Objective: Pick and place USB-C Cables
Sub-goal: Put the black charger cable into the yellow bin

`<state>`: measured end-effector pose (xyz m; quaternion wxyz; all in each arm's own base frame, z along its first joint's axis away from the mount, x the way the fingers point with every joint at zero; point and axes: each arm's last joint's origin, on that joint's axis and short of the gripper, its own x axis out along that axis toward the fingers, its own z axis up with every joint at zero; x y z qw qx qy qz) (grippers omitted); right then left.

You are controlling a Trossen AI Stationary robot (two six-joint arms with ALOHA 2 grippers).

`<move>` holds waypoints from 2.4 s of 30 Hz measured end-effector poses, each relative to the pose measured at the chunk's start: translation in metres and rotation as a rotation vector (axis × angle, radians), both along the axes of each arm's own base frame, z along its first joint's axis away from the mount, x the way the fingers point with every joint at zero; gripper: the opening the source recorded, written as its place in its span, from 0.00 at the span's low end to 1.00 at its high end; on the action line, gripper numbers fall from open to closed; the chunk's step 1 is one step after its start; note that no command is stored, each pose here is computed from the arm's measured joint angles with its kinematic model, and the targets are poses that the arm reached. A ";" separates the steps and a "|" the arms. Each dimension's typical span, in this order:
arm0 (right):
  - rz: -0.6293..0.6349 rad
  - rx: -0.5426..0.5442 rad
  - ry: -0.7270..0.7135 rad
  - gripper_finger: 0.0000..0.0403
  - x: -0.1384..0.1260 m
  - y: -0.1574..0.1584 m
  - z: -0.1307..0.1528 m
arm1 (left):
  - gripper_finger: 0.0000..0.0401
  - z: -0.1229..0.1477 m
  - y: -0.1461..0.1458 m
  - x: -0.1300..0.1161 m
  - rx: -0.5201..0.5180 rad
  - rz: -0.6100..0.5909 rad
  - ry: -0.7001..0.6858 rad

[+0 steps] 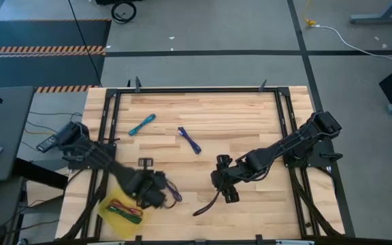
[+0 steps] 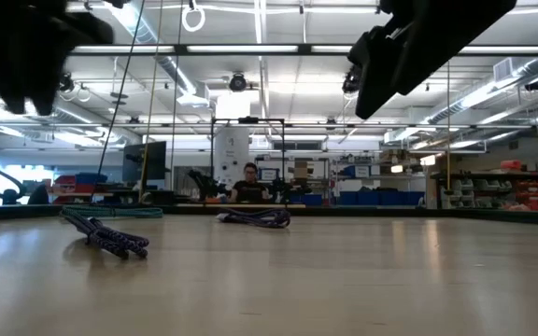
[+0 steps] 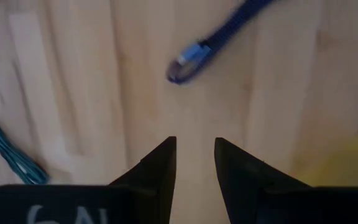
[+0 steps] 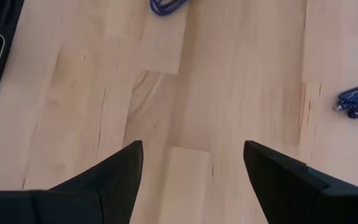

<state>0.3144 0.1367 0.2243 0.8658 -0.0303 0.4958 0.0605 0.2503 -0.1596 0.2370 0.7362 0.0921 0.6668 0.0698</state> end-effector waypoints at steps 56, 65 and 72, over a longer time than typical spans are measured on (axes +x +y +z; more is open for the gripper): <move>-0.447 -0.071 -0.085 0.60 0.077 -0.135 -0.073 | 0.29 0.011 0.132 -0.059 -0.159 0.174 -1.146; -0.471 -0.078 -0.096 0.60 0.088 -0.150 -0.097 | 0.29 -0.001 0.119 -0.053 -0.244 0.223 -1.101; -0.471 -0.103 -0.081 0.60 0.087 -0.153 -0.100 | 0.29 -0.001 0.114 -0.053 -0.278 0.260 -1.113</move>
